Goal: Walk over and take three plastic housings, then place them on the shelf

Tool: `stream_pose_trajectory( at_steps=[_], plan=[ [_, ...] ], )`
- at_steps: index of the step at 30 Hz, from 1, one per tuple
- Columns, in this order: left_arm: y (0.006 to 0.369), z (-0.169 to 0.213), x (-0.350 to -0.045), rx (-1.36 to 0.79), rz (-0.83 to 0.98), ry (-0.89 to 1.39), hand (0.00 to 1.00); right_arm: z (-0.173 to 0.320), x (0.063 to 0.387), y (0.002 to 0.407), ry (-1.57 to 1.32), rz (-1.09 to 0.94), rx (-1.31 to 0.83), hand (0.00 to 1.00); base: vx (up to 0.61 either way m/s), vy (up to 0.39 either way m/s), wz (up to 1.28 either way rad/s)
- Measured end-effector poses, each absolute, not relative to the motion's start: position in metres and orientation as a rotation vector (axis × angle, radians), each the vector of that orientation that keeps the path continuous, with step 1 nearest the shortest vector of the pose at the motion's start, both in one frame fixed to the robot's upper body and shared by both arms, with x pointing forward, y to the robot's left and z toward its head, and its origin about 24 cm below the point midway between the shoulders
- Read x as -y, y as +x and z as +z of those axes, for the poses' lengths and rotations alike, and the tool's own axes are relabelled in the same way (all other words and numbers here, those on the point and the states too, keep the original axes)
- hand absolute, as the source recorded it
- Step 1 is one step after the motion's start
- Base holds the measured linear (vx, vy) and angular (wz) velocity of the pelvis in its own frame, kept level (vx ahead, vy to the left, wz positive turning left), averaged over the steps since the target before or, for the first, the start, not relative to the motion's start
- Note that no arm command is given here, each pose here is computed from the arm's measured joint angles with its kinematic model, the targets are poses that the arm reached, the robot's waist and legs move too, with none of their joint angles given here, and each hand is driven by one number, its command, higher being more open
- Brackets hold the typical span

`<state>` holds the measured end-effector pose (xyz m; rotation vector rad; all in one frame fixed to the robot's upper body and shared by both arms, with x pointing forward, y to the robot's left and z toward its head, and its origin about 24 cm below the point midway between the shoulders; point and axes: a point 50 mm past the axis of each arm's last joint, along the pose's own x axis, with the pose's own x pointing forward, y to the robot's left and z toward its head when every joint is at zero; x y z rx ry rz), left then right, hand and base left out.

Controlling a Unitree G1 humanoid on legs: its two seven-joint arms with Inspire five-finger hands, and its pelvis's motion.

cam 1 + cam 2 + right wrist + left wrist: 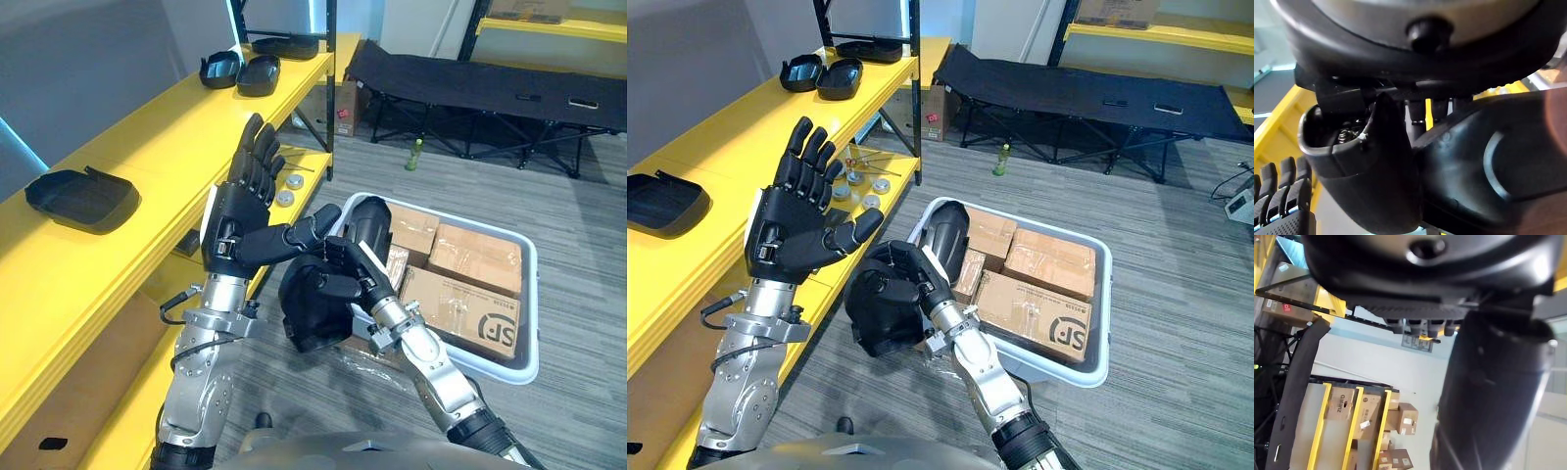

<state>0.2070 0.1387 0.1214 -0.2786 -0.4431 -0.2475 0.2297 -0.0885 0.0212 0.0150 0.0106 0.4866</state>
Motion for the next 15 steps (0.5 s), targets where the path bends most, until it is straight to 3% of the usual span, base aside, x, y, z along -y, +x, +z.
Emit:
stream_pose_trajectory(
  at_steps=[6, 15],
  plan=[
    [0.206, 0.117, -0.148, 0.422, -0.184, -0.214, 1.0, 0.033, 0.098, 0.241, -0.036, 0.456, 0.044, 0.0, 0.0, 0.0, 0.0],
    [0.203, 0.055, -0.172, 0.09, -0.047, -0.098, 1.0, 0.109, 0.138, 0.283, -0.09, 0.344, 0.325, 0.0, 0.0, 0.0, 0.0]
  ],
)
